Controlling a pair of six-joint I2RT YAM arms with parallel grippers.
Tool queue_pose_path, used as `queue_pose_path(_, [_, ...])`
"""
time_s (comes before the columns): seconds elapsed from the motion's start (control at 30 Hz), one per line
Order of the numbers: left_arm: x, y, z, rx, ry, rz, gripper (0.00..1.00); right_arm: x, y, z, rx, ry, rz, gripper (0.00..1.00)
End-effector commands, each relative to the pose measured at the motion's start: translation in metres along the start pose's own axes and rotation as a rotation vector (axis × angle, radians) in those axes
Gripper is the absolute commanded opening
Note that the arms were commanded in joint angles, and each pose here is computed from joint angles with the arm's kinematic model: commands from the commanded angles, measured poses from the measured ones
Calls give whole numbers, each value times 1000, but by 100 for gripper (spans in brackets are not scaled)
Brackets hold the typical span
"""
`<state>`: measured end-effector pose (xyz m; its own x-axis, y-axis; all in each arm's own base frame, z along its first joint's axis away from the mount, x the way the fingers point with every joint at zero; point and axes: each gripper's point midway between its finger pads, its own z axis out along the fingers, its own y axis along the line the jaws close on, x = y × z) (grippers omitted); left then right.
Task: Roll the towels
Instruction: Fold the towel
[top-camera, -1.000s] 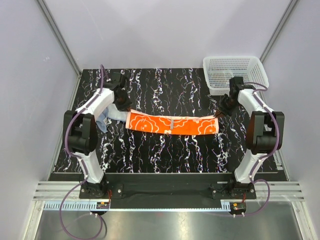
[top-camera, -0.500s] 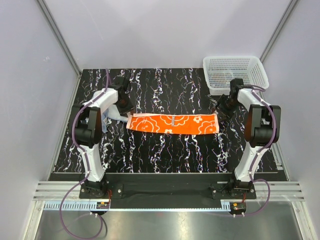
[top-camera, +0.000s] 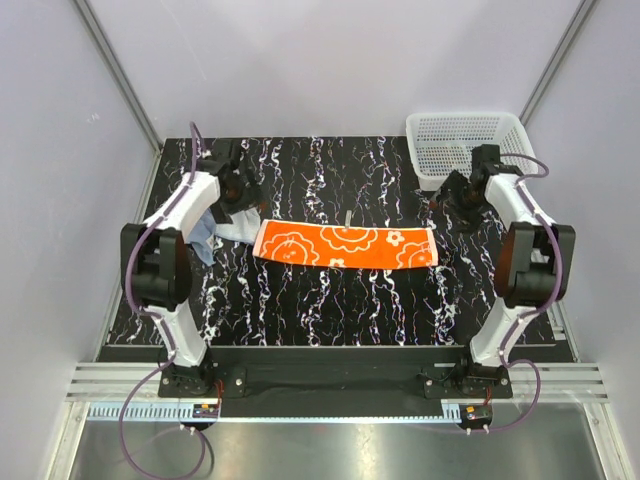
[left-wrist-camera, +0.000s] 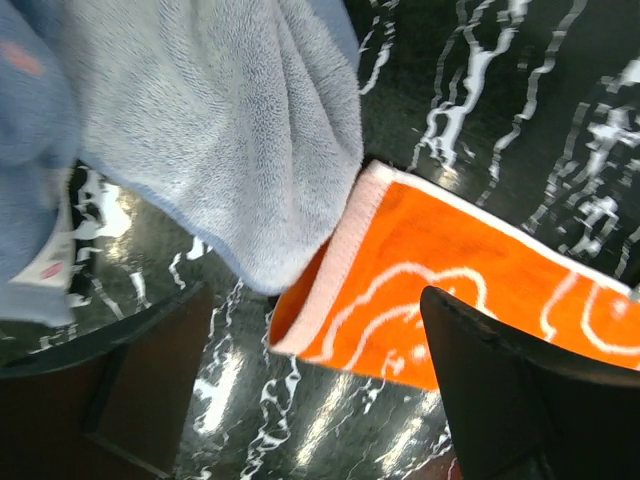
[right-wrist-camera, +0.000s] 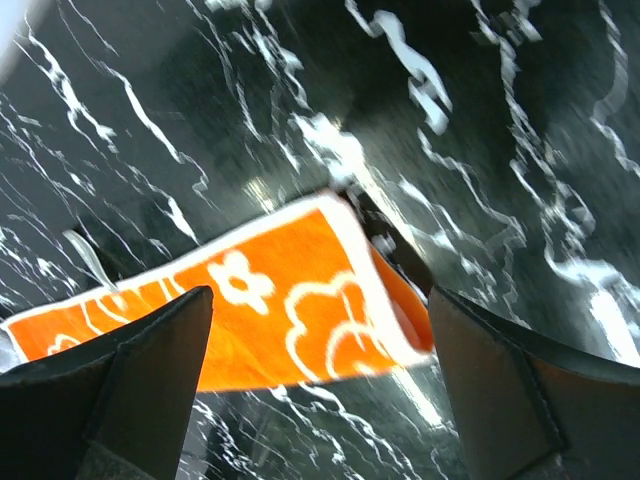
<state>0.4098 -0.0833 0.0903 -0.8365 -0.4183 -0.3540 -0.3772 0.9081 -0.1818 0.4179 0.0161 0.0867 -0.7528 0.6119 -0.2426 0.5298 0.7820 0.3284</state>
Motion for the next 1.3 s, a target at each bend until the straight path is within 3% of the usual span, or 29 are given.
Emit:
queue_pose_path(0.0, [-23,2,-54,33,-142,56,93,16,-22,-26,29,-42,8,94])
queue_pose_path(0.1, [-15,14,-75,31,-185,99,99,42,-33,-26,15,-18,28,93])
queue_pose_path(0.33, [15,46,-99,12,-237,171,99,78,-41,-11,-45,35,83,83])
queue_pose_path(0.73, [41,55,-82,43,-222,198,99,95,-52,19,-34,78,144,70])
queue_pose_path(1.07, [44,55,-81,51,-218,199,98,102,-66,33,9,94,122,41])
queue_pose_path(1.13, [45,56,-81,50,-217,199,98,104,-69,33,25,97,118,39])
queue_pose_path(1.27, [46,56,-80,47,-217,200,98,96,-77,29,60,76,91,22])
